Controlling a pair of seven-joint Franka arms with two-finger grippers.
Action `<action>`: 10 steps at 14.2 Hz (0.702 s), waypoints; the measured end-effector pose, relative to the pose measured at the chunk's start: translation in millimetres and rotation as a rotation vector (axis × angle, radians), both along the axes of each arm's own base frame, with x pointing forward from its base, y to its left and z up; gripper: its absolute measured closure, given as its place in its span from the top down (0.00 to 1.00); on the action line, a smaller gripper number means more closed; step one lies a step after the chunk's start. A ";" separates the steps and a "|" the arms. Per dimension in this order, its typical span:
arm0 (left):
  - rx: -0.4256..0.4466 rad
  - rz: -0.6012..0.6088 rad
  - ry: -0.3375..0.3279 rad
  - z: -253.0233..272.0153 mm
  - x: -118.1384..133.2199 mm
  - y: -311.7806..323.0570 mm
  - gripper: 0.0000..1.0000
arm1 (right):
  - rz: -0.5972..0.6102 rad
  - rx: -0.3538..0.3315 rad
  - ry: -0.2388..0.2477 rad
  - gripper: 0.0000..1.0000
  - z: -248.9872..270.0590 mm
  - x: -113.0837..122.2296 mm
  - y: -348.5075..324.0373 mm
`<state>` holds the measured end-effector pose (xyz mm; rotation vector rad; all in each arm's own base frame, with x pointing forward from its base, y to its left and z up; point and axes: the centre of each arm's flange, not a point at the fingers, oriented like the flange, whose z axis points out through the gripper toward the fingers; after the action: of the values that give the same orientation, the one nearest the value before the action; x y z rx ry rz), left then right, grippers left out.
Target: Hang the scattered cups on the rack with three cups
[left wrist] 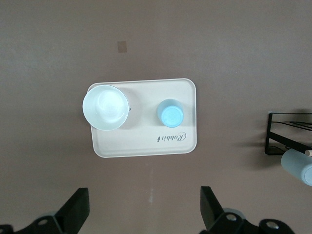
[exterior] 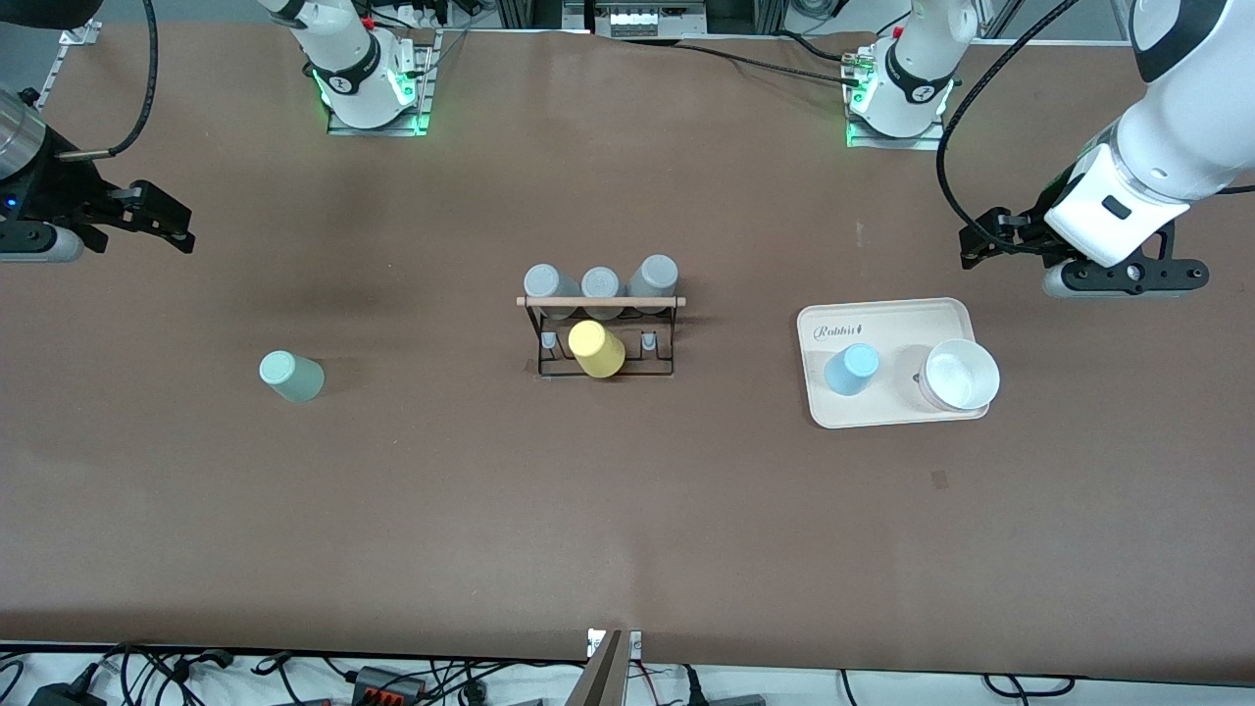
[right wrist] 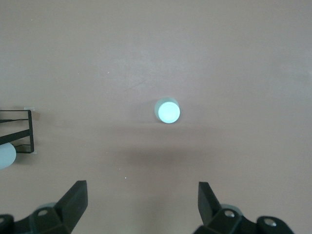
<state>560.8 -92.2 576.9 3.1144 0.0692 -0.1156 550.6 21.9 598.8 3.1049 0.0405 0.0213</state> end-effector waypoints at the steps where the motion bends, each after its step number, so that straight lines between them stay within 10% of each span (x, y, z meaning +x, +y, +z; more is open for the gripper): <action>1: 0.000 0.000 -0.001 0.1 0.2 0.1 1.00 | 0.002 0.000 0.002 1.00 -0.2 -0.3 1.4; 10: -0.005 0.002 0.010 -10.6 6.0 1.2 1.00 | 0.002 -0.007 0.002 1.00 1.6 6.4 0.4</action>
<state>566.7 -91.1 566.3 3.1094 0.0715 -0.1312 557.0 22.3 600.4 3.0976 0.0438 0.0175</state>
